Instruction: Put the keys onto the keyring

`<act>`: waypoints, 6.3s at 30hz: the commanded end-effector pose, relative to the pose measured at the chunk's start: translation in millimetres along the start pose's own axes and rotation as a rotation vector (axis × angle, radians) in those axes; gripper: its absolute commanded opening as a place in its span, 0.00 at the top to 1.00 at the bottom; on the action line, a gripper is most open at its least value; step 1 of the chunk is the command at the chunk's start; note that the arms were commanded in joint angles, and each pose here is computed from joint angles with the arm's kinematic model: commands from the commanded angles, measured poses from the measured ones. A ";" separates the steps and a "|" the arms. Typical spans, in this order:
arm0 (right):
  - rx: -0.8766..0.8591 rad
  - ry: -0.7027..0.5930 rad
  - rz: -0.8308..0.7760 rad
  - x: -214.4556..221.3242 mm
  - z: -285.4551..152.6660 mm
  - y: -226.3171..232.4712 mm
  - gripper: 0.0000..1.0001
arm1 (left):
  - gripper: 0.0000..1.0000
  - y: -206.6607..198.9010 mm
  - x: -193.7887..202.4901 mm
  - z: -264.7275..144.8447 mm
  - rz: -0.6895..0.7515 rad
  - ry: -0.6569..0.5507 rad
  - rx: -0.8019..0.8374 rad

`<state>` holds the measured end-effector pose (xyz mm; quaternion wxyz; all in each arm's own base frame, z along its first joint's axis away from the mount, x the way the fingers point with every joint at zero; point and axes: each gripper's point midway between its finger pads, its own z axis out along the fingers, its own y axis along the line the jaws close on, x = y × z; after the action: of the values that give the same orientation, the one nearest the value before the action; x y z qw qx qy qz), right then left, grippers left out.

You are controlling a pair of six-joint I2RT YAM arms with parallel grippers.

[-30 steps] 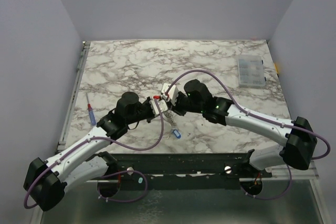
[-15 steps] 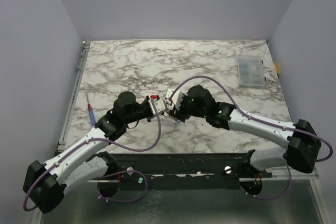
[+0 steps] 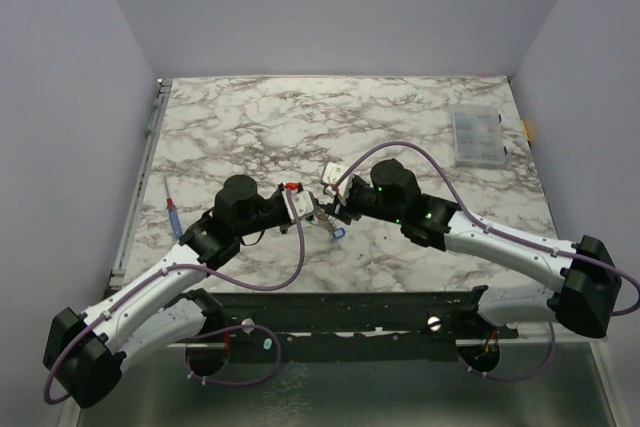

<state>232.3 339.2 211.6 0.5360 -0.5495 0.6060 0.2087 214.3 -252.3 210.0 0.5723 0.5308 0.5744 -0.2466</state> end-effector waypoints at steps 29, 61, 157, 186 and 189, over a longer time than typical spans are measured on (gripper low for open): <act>0.010 -0.080 -0.009 -4.3 1.4 -6.7 0.99 | 1.00 7.0 -23.7 -8.1 0.065 -0.079 -0.027; -0.118 -0.163 -0.069 -33.4 -32.9 8.1 0.01 | 1.00 -24.7 -34.2 -13.5 0.122 -0.167 0.158; 0.113 -0.266 0.003 -56.6 -44.6 -31.7 0.99 | 0.54 9.8 -23.7 -11.0 0.047 -0.155 -0.070; 0.095 -0.286 0.031 -59.2 -35.6 -29.6 0.99 | 0.80 13.7 -31.8 7.8 -0.164 -0.240 -0.073; 0.094 -0.282 0.033 -57.2 -34.9 -29.2 0.99 | 1.00 17.7 -32.1 6.5 -0.163 -0.240 -0.096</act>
<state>233.5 321.3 273.2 0.6240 -0.4867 0.5572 0.2516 221.3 -265.3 239.2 0.6261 0.4359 0.5561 -0.3299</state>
